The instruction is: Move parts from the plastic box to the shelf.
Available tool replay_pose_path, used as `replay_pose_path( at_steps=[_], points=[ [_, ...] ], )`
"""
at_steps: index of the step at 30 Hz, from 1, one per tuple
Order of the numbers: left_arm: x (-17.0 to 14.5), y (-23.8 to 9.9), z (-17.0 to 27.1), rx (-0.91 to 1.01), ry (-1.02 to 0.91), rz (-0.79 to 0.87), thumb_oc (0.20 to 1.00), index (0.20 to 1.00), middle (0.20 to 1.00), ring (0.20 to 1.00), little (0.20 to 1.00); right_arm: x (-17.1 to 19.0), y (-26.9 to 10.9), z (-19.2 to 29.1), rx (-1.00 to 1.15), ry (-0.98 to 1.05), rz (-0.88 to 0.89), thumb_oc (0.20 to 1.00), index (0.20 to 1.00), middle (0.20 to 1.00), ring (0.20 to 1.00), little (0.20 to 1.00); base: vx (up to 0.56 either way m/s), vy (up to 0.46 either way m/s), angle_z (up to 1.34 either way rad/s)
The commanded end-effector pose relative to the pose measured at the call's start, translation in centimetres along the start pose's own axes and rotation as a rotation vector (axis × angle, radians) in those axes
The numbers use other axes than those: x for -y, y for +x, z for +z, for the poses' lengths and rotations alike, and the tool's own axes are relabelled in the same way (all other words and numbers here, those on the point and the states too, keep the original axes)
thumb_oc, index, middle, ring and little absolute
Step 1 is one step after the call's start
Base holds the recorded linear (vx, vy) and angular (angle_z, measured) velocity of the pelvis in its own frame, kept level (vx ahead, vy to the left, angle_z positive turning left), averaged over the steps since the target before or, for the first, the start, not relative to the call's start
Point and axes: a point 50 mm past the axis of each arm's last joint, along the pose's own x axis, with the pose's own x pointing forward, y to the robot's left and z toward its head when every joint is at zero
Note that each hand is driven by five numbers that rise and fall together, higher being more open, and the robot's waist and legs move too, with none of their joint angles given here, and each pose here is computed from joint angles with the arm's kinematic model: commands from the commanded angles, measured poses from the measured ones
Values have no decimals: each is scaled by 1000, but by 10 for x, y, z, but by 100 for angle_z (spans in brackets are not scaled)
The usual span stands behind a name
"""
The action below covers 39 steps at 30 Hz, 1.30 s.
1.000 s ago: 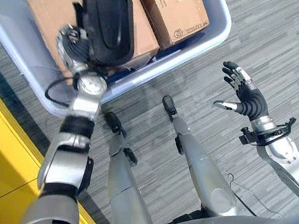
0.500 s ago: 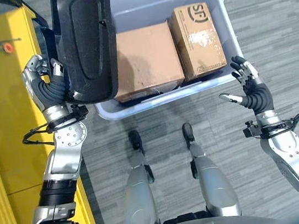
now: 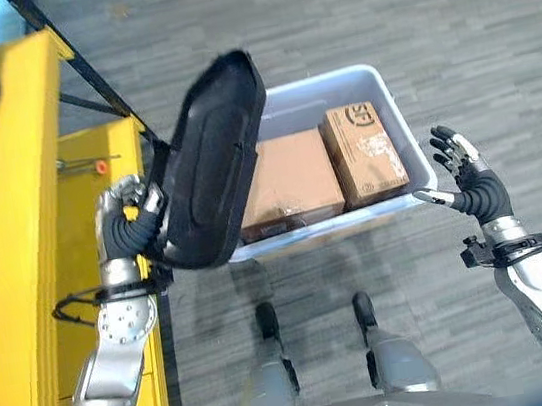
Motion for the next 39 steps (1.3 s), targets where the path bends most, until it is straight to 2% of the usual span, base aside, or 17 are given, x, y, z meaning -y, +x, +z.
replay_pose_path(
  at_steps=[1, 10, 15, 21, 28, 39],
  points=[
    [-9, 6, 20, 123, -101, -13, 200, 200, 200, 200, 200, 1, 0, 5, 43, 24, -1, 1000, 1000, 1000, 1000, 1000, -19, -189, 34],
    [0, -29, 2, -36, -244, -92, 200, 200, 200, 200, 200, 6, 1, 2, 20, 2, 34, 1000, 1000, 1000, 1000, 1000, -120, -223, 45],
    [12, -28, 0, -47, -277, -136, 200, 200, 200, 200, 200, 13, 4, 2, 20, -46, 12, 1000, 1000, 1000, 1000, 1000, -315, -113, 117],
    [19, -20, 7, -16, -308, -162, 200, 200, 200, 200, 200, 11, -2, -3, 2, 7, -6, 1000, 1000, 1000, 1000, 1000, -133, 52, 98],
    [16, -19, 13, 24, -264, -184, 200, 200, 200, 200, 200, 11, -5, -4, -8, 50, -45, 1000, 1000, 1000, 1000, 1000, -53, 309, 108],
    [-10, -11, 17, 95, -42, -134, 200, 200, 200, 200, 200, -16, -1, -16, -44, 124, -1, 1000, 1000, 1000, 1000, 1000, -8, 305, 72]
  ],
)
